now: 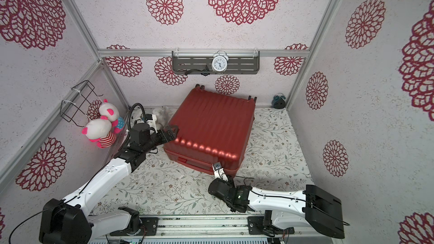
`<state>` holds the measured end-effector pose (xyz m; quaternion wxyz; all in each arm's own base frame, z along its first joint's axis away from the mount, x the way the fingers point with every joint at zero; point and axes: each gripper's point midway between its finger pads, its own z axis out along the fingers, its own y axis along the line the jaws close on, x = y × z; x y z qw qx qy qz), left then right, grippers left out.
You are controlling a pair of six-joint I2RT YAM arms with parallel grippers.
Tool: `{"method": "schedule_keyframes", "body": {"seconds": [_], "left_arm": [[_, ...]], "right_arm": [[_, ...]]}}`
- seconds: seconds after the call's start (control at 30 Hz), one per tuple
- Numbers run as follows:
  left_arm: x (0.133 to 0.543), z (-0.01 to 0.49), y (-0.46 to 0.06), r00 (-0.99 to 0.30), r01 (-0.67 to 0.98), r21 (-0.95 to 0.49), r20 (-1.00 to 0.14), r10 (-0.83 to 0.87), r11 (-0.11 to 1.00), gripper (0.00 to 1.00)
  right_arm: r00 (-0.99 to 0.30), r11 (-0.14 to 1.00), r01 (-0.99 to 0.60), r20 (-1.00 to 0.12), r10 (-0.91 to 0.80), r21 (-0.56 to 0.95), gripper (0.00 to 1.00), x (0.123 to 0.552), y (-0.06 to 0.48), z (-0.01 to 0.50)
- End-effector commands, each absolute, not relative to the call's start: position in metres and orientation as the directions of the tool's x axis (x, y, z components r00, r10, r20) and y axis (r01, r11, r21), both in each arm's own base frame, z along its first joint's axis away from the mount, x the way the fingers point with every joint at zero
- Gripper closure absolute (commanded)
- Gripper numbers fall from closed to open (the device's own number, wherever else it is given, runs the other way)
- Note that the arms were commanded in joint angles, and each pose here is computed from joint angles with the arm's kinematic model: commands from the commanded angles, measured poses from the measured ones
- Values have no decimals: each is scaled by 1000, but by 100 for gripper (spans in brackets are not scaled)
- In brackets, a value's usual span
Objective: Open the suitcase zippers
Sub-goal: Unzip the zipper on the suitcase.
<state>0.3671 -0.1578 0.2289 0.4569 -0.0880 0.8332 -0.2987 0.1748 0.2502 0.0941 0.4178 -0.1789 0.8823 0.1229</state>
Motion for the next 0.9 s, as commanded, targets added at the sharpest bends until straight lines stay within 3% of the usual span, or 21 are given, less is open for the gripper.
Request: {"method": "schedule_keyframes", "body": {"seconds": [0.0, 0.63, 0.87], "left_arm": [[305, 201, -231, -783, 238, -688, -554, -284, 685, 1], [257, 194, -290, -771, 309, -643, -600, -211, 700, 1], [245, 199, -265, -736, 280, -604, -634, -238, 746, 1]], "right_arm": [[-631, 835, -526, -732, -258, 159, 100, 146, 269, 88], [-523, 708, -693, -771, -363, 137, 100, 130, 333, 96], [-515, 673, -726, -759, -398, 140, 100, 127, 356, 87]]}}
